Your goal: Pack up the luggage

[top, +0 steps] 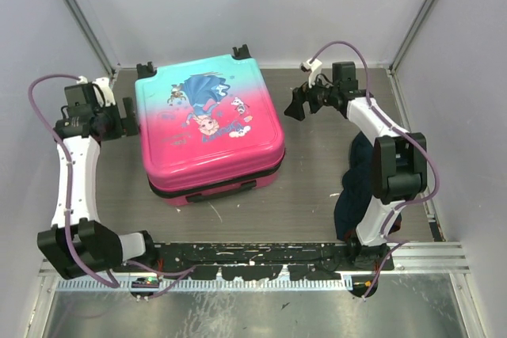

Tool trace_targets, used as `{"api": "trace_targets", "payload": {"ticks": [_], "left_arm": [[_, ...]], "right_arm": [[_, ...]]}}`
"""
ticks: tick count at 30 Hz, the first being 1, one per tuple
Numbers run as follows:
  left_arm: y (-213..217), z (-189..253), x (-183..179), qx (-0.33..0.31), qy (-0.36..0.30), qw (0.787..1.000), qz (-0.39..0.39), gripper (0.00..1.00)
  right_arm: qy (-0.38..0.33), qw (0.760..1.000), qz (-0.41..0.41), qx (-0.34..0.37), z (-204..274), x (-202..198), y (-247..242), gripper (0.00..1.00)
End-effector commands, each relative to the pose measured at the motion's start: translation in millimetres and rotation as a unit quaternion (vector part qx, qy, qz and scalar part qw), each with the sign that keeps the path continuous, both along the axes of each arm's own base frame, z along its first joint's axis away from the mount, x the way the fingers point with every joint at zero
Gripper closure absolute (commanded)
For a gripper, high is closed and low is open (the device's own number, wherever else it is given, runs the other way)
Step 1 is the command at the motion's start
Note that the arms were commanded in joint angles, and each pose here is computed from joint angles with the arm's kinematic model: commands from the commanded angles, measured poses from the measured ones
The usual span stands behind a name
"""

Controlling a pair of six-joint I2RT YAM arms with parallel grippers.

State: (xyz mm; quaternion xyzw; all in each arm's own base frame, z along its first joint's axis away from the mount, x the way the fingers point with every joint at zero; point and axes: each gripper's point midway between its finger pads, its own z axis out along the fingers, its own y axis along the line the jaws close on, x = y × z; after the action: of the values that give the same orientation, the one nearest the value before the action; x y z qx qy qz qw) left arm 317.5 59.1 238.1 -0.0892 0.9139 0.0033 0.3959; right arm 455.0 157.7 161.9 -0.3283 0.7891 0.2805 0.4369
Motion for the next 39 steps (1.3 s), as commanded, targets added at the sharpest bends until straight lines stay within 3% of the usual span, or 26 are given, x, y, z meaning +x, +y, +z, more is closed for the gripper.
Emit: {"api": "trace_targets", "payload": {"ticks": [1,4,11,18,24,27,31,36,39], "left_arm": [[15.3,-33.6,21.6,0.031,0.022,0.999,-0.01,0.02],[7.3,-59.9,31.4,0.009,0.058,0.997,-0.046,0.02],[-67.4,-81.5,65.2,-0.099,0.032,0.973,-0.205,0.01],[-162.7,-90.1,80.3,-0.095,0.044,0.938,-0.33,0.02],[-202.2,-92.2,80.2,-0.117,0.051,0.929,-0.348,0.04],[-202.3,-86.8,82.0,-0.126,0.05,0.939,-0.317,0.02],[-178.2,-71.4,88.1,-0.09,0.066,0.957,-0.266,0.02],[-111.1,-43.5,86.2,-0.087,0.13,0.968,-0.196,0.02],[-67.9,-16.5,92.7,-0.109,0.121,0.974,-0.156,0.02]], "right_arm": [[-0.017,1.0,0.01,0.016,10.5,3.5,15.0,0.01],[0.001,1.0,0.016,0.025,3.3,-2.9,22.7,0.0],[0.002,0.999,0.027,0.023,-4.5,-25.1,30.3,0.0],[-0.001,1.0,0.015,-0.003,-10.9,-52.5,11.2,0.0],[-0.004,0.999,-0.035,-0.027,-16.3,-62.3,-24.8,0.0],[-0.003,0.998,-0.065,-0.025,-13.1,-50.3,-41.9,0.0],[-0.007,0.993,-0.117,-0.027,8.7,-23.0,-72.1,0.0],[0.012,0.984,-0.178,-0.018,37.2,-10.6,-118.0,0.0],[0.022,0.976,-0.216,0.0,55.3,-11.1,-141.9,0.0]]}}
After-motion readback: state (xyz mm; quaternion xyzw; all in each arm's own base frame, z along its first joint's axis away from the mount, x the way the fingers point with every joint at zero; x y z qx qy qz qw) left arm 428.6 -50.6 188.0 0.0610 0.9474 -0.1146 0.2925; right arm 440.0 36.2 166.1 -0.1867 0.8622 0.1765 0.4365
